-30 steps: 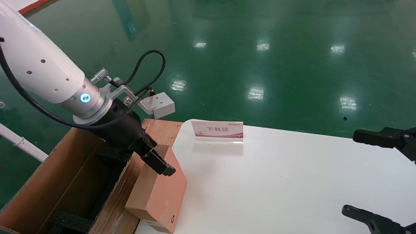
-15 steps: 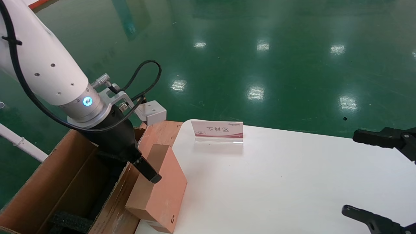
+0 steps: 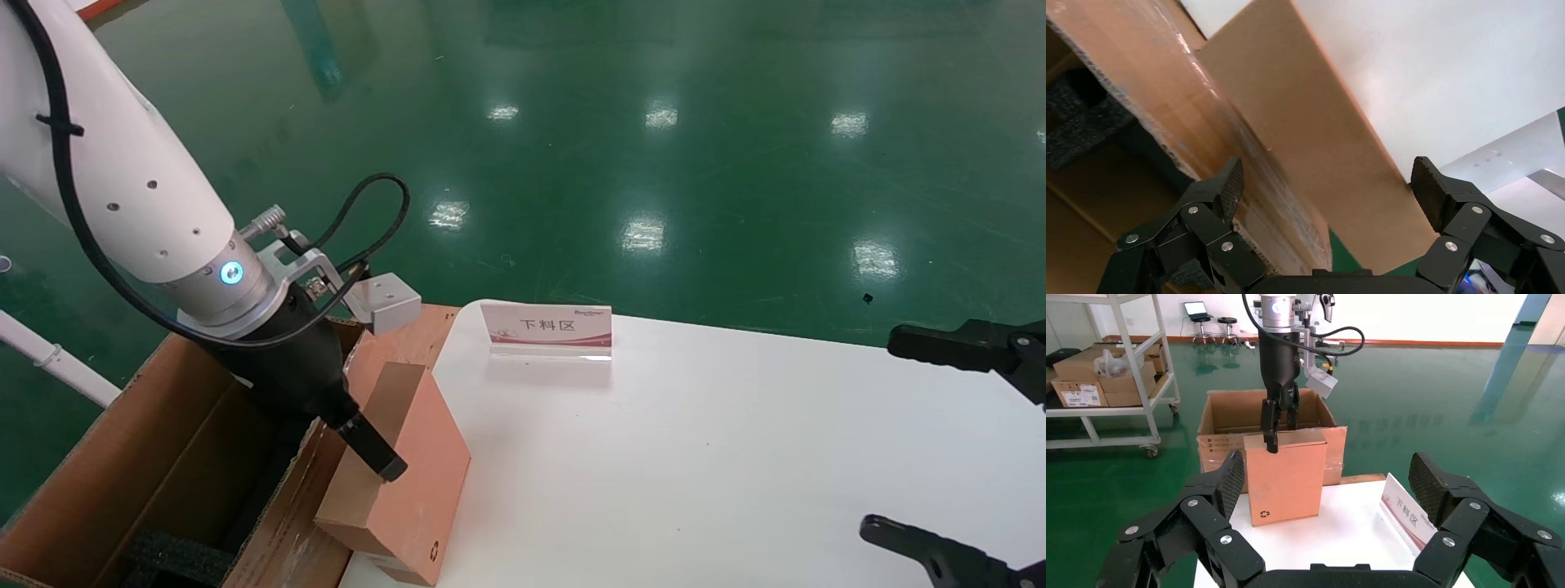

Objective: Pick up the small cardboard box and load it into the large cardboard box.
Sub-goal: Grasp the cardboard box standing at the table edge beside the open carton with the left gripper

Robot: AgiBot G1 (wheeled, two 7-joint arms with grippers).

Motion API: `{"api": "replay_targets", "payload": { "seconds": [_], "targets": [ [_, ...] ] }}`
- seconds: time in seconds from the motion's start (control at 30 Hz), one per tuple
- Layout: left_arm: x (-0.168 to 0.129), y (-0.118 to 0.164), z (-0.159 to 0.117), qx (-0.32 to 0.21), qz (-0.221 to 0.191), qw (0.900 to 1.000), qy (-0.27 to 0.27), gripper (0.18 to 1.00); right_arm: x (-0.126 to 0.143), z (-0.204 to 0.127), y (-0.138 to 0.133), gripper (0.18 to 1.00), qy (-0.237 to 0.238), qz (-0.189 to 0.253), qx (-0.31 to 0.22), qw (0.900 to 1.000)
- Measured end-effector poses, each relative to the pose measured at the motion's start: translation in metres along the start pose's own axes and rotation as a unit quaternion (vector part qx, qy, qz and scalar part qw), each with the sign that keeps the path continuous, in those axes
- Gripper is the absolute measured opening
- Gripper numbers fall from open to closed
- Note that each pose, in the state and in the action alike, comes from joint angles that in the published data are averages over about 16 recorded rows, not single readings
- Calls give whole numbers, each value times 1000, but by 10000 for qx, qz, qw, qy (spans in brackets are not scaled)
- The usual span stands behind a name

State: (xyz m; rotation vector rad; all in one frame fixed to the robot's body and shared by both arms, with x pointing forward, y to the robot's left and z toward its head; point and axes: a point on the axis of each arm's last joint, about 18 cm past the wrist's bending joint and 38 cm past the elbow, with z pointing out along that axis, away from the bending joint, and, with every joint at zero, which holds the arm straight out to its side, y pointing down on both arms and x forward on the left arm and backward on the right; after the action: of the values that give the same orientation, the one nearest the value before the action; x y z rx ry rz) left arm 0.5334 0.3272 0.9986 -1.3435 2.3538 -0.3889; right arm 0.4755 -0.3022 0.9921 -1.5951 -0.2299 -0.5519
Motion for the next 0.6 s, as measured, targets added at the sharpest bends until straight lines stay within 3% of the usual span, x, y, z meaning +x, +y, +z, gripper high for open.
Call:
{"api": "replay_targets", "payload": {
  "seconds": [0.6],
  "targets": [
    [-5, 5, 18, -71, -78, 9999, -31, 1001, 0, 0, 0, 1000, 2, 1, 1, 10000]
  ]
}}
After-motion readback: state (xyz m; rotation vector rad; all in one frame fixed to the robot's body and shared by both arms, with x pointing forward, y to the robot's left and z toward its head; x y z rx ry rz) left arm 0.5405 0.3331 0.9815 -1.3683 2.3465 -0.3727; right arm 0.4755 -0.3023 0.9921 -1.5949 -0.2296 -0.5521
